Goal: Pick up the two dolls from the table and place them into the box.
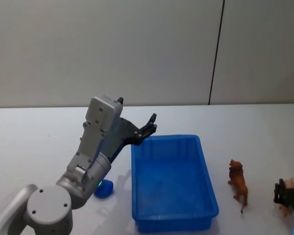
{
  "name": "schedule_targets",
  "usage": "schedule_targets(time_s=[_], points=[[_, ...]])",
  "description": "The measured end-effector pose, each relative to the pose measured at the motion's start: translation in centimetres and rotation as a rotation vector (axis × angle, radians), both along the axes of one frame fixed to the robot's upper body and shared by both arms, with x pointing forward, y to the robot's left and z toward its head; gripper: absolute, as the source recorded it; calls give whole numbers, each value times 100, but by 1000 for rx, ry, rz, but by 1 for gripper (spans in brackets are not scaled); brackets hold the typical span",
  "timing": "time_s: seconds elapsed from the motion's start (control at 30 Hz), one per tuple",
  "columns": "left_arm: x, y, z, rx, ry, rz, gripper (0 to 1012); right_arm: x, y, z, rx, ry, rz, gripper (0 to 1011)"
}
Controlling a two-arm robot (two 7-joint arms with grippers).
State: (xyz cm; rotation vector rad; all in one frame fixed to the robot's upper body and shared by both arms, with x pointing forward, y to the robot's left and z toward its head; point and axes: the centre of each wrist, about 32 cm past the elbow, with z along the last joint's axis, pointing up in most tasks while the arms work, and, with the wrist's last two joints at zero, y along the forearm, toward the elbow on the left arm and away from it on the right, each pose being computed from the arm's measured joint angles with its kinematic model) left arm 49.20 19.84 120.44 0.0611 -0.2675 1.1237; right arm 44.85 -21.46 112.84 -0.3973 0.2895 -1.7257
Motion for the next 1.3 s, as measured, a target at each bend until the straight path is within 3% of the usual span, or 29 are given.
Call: schedule_targets(time_s=[0.5,0.93,1.3], points=[[0,0,0,0,0,0,1004,7,-9,9,-3,-35,11,384],[0,0,0,0,0,0,1004,41,7,182,12,-188,60,384],[0,0,0,0,0,0,1004,26,98,440,74,-328,165,384]])
